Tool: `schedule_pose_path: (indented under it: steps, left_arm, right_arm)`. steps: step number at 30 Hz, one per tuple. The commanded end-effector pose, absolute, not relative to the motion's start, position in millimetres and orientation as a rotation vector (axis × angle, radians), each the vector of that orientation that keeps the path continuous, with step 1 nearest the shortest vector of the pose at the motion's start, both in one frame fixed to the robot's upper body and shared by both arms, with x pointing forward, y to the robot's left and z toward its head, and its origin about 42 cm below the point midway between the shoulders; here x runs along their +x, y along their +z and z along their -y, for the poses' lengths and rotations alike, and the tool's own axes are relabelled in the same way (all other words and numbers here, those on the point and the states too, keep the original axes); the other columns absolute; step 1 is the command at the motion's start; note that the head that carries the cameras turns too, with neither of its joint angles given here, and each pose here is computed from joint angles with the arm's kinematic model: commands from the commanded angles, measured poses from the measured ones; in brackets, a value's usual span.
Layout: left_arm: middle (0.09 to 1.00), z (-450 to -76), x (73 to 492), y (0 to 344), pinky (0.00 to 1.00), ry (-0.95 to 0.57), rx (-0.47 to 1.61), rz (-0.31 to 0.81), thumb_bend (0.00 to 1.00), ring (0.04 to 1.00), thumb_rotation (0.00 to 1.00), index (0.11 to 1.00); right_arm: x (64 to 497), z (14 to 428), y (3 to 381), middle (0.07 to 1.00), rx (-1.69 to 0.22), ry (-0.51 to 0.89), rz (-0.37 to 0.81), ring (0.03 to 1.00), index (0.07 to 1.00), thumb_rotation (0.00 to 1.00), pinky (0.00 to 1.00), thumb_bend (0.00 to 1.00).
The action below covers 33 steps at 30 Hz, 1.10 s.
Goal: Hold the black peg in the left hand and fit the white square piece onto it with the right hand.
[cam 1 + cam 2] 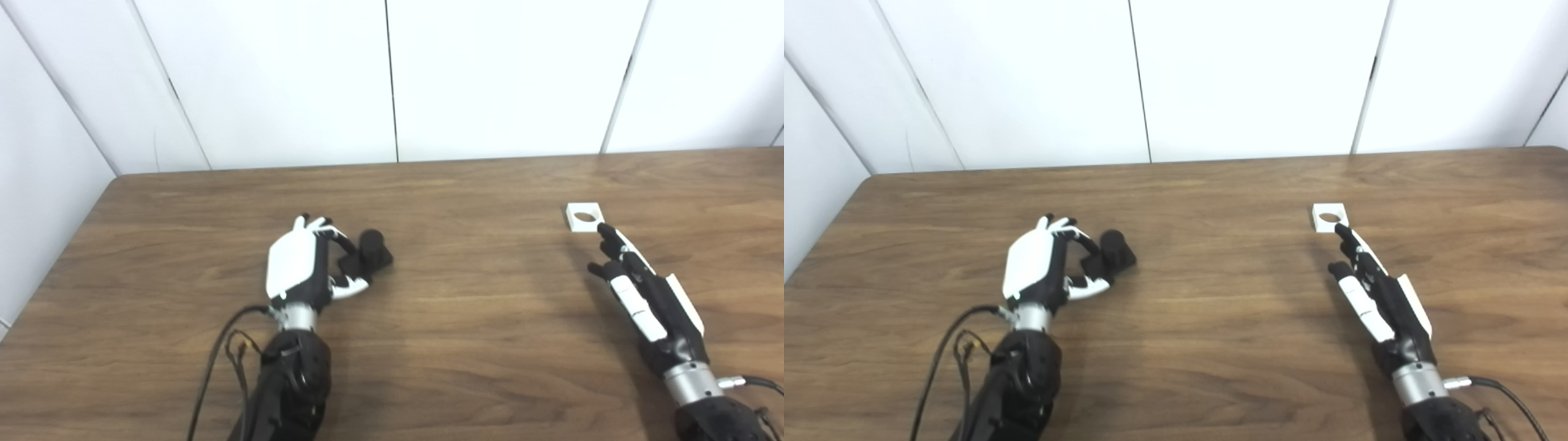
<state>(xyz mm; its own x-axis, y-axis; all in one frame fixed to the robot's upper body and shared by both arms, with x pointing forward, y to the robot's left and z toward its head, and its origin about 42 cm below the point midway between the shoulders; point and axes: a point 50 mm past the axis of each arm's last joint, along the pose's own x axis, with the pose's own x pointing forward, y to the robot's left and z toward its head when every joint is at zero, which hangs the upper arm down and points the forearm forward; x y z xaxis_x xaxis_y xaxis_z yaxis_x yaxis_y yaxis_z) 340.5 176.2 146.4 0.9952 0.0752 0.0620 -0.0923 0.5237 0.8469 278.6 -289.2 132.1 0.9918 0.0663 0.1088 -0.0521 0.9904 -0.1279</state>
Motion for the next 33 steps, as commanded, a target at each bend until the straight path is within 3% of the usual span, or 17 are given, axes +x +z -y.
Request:
schedule_pose_path:
  steps: [1, 23, 33]
  left_arm:
    - [0.884, -169, 335, 157, 0.86, 0.068, 1.035, 0.065, 0.51, 0.986, 0.07, 0.488]
    - [0.883, -129, 297, 175, 0.9, -0.147, 1.054, 0.246, 0.51, 0.984, 0.07, 0.489]
    - [0.89, -119, 281, 170, 0.88, -0.229, 1.041, 0.269, 0.51, 0.981, 0.07, 0.489]
  right_arm:
    - [274, 286, 125, 0.983, -0.117, 0.068, 0.096, 0.991, 0.934, 0.76, 0.89, 0.61]
    - [274, 271, 124, 0.983, -0.13, 0.075, 0.083, 0.986, 0.936, 0.78, 0.89, 0.61]
    - [271, 265, 127, 0.983, -0.13, 0.068, 0.085, 0.989, 0.936, 0.79, 0.9, 0.6]
